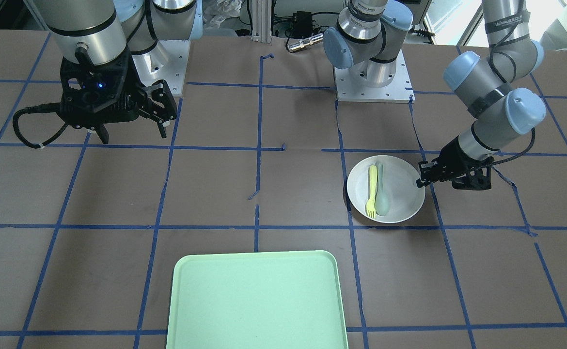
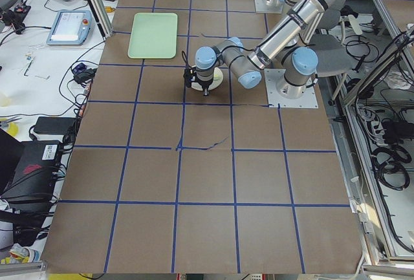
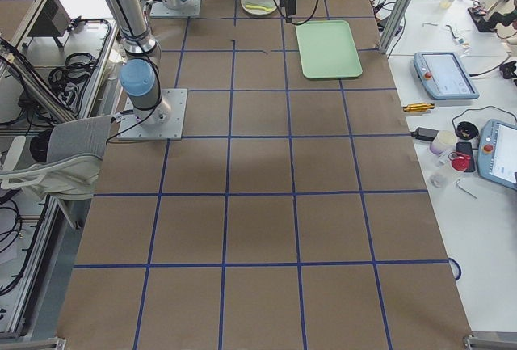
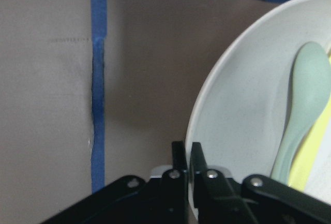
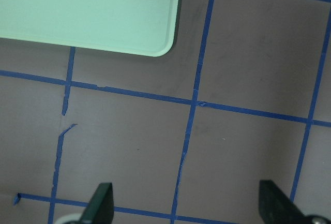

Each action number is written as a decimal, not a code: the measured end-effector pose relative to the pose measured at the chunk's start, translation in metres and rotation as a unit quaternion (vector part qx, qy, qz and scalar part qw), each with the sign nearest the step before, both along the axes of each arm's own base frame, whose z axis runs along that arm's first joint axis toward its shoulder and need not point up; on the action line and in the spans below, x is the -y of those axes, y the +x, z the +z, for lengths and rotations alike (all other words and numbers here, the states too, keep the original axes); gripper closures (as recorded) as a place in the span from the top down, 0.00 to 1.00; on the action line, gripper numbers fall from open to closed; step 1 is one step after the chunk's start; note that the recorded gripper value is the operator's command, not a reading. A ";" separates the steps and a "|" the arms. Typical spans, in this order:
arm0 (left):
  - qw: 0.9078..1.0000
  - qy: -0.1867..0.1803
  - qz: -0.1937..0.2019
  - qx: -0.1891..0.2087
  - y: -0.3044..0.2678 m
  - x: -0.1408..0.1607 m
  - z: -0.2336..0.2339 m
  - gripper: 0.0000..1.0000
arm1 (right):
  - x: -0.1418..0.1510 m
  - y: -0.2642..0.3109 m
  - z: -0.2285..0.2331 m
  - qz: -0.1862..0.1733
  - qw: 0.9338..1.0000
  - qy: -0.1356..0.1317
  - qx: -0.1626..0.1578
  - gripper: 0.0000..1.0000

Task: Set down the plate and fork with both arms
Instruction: 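Grasp the bowl rim with the left gripper and lift it, then carry the bowl onto the green tray and lower it with the left gripper, then open the left gripper and withdraw it while the right arm moves toward the bowl, then lower the right gripper into the bowl and grasp the yellow fork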

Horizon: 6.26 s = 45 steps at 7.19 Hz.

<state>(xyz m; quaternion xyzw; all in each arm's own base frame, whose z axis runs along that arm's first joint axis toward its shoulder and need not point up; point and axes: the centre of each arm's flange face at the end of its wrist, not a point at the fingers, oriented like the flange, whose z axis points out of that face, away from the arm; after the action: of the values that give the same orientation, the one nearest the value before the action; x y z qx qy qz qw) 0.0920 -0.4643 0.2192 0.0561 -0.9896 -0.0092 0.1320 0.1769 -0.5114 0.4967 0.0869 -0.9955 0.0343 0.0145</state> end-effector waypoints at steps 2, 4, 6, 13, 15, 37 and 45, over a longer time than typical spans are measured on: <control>0.998 -0.007 0.026 -0.051 -0.022 0.046 0.039 0.00 | 0.000 0.000 0.000 0.000 1.000 0.000 0.000 1.00; 0.997 -0.025 0.008 -0.066 -0.069 0.111 0.061 0.00 | 0.000 0.000 -0.001 0.000 1.000 0.001 -0.001 1.00; 0.998 -0.031 -0.015 -0.061 -0.144 0.191 0.067 0.00 | 0.000 0.000 -0.001 0.000 1.000 0.002 0.000 1.00; 0.998 -0.034 0.039 -0.047 -0.309 0.303 -0.014 0.00 | 0.000 0.000 -0.001 0.000 1.000 0.002 0.000 1.00; 0.999 -0.024 0.027 -0.039 -0.312 0.291 -0.026 0.00 | 0.000 0.000 -0.001 0.000 1.000 0.002 0.000 1.00; 0.990 0.001 0.002 0.138 -0.279 0.044 0.247 1.00 | 0.176 0.093 -0.149 -0.026 0.997 -0.056 0.043 1.00; 0.990 0.001 0.002 0.141 -0.278 0.035 0.249 1.00 | 0.231 0.164 -0.262 -0.056 0.998 -0.013 0.040 0.57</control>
<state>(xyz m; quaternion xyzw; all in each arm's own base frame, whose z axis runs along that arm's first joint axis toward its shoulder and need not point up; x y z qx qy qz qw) -0.1862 -0.4989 0.4686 0.0595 -0.9982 -0.0021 -0.0086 0.3412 -0.7429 0.2347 0.0294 -0.9981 0.0495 -0.0219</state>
